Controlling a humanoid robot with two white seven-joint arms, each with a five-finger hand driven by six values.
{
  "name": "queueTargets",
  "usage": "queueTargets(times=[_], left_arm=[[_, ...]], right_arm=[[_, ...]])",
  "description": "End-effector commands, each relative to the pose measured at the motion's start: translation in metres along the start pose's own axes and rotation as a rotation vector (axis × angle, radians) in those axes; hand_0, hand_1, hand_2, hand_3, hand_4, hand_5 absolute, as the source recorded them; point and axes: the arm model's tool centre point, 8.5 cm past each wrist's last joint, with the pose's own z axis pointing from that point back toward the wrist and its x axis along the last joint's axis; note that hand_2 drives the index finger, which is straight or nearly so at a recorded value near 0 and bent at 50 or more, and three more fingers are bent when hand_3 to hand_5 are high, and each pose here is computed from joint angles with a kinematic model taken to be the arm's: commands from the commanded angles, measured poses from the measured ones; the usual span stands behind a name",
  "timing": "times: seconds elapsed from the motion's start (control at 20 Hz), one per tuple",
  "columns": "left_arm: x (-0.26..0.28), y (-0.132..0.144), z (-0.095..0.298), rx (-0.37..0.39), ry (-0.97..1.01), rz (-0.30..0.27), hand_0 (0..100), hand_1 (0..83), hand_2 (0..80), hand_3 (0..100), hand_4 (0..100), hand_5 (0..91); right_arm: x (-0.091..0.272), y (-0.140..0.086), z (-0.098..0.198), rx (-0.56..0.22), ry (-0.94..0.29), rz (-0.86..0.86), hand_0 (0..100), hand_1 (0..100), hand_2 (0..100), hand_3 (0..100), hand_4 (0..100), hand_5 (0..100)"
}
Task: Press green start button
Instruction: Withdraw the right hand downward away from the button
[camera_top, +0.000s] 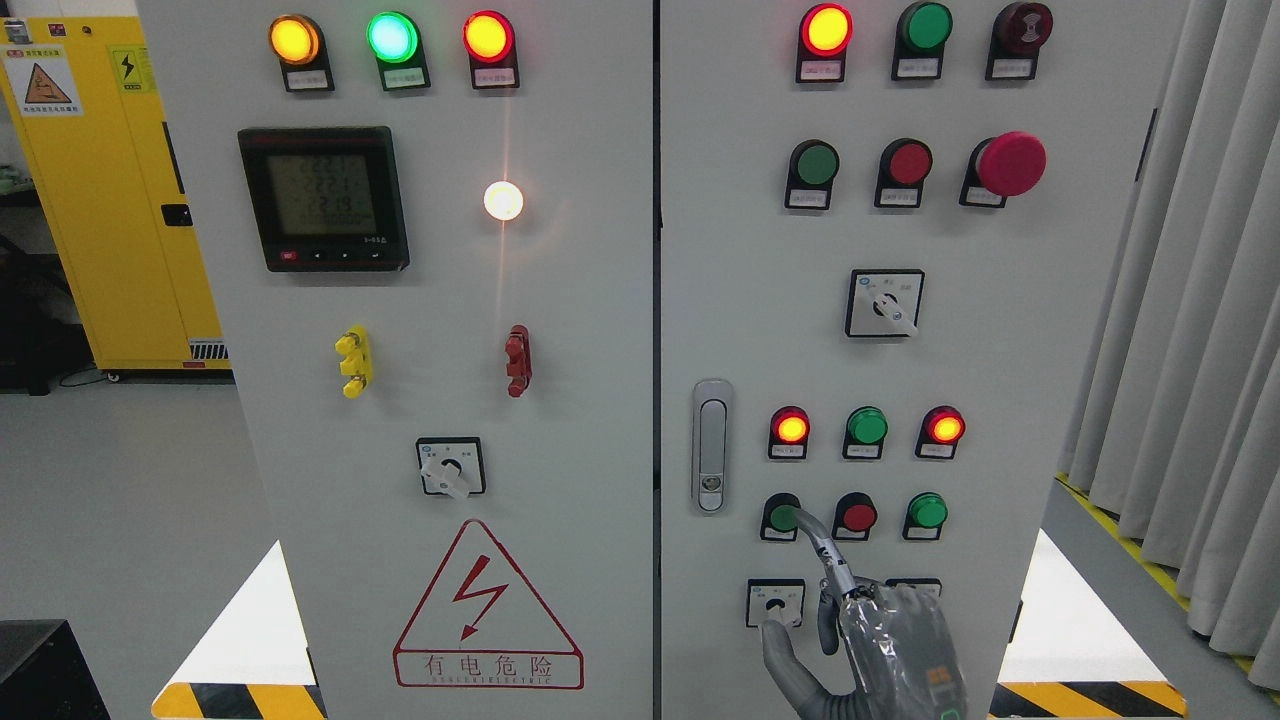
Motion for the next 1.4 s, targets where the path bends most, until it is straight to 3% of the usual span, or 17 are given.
queueTargets(times=[0.0,0.05,0.1,0.15,0.2,0.4,0.6,0.8,1.35], left_arm=[[0.000,0.000,0.000,0.000,-0.001,0.000,12,55.6,0.0,0,0,0.0],[-0.001,0.000,0.000,0.000,0.001,0.000,12,55.6,0.0,0,0,0.0],[0.000,0.000,0.000,0.000,-0.001,0.000,12,55.6,0.0,0,0,0.0],[0.000,0.000,0.000,0.000,-0.001,0.000,12,55.6,0.0,0,0,0.0],[0.000,0.000,0.000,0.000,-0.001,0.000,12,55.6,0.0,0,0,0.0],[0.000,0.000,0.000,0.000,-0.001,0.000,12,55.6,0.0,0,0,0.0],[0.000,0.000,0.000,0.000,-0.001,0.000,12,55.6,0.0,0,0,0.0],[0.000,0.000,0.000,0.000,-0.001,0.000,12,55.6,0.0,0,0,0.0],[0.000,0.000,0.000,0.000,-0.001,0.000,12,55.6,0.0,0,0,0.0]], right_arm=[[0.025,-0.011,0.008,-0.042,-0.034,-0.452,49,64,9,45,50,47],[0.026,-0.011,0.011,-0.041,-0.032,-0.536,48,63,7,34,38,35],[0.028,-0.014,0.014,-0.045,-0.034,-0.605,48,63,6,32,37,34],[0.029,-0.014,0.016,-0.047,-0.032,-0.657,49,61,0,19,20,21],[0.029,-0.015,0.017,-0.052,-0.028,-0.691,52,59,0,12,16,15],[0.024,-0.010,0.029,-0.049,0.011,-0.772,60,51,0,2,5,5],[0.026,-0.004,0.031,-0.031,0.019,-0.798,56,46,0,0,1,0],[0.025,-0.001,0.032,-0.024,0.029,-0.800,48,47,0,0,1,0],[0.024,0.001,0.032,-0.021,0.034,-0.800,40,48,0,0,1,0]])
